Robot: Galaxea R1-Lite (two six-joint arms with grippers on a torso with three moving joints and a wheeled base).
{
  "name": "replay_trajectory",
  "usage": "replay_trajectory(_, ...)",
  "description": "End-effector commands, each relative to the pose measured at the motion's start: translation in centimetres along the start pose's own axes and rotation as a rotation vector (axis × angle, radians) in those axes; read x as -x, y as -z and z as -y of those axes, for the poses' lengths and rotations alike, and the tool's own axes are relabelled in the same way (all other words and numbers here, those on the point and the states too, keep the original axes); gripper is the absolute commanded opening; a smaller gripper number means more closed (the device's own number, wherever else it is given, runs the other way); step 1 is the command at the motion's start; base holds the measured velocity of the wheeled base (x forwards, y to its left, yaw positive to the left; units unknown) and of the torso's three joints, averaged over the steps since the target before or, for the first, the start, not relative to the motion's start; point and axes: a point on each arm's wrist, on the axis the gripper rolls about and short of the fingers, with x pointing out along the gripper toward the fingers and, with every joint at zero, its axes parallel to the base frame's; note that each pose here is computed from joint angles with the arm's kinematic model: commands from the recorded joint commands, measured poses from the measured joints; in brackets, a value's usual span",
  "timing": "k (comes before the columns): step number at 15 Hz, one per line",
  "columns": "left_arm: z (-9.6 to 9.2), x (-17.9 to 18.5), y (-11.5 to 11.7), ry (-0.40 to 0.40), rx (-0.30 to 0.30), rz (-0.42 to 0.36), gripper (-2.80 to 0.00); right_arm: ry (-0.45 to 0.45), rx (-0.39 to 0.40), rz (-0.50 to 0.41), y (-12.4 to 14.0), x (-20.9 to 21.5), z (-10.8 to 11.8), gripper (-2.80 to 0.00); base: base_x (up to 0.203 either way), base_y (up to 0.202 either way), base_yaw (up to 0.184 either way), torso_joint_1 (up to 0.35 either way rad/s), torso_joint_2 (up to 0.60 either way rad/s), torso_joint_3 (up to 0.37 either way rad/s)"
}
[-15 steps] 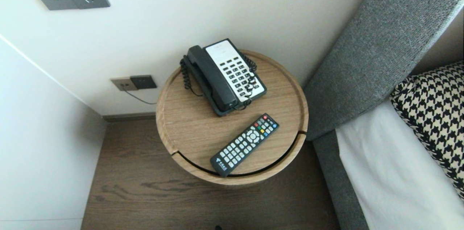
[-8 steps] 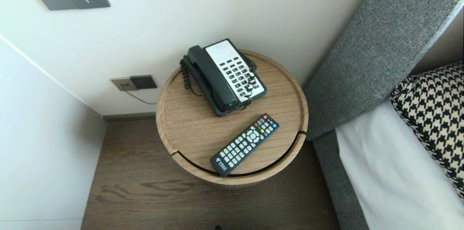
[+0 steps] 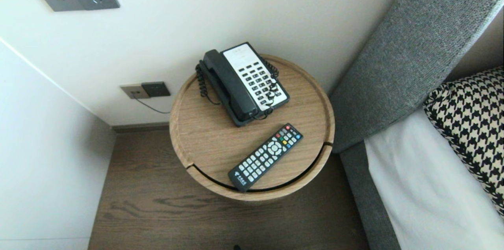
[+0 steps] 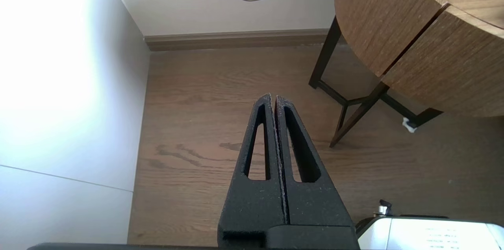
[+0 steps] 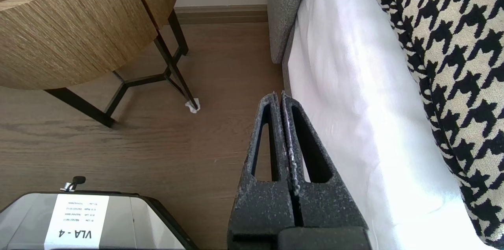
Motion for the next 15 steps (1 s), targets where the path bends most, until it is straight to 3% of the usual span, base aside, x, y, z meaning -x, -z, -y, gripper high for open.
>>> replay_trajectory(1,0.0,0.0,0.03,0.0,0.0,-0.002,-2.8,-0.001,0.0,0.003,0.01,0.02,0.0,-2.8,0.0,0.0,0.0,0.0,0.0,0.0)
replay_trajectory(15,0.0,-0.01,0.05,0.001,0.0,-0.002,-2.8,-0.001,-0.001,0.003,0.01,0.02,0.0,-2.8,0.0,0.0,0.0,0.0,0.0,0.0)
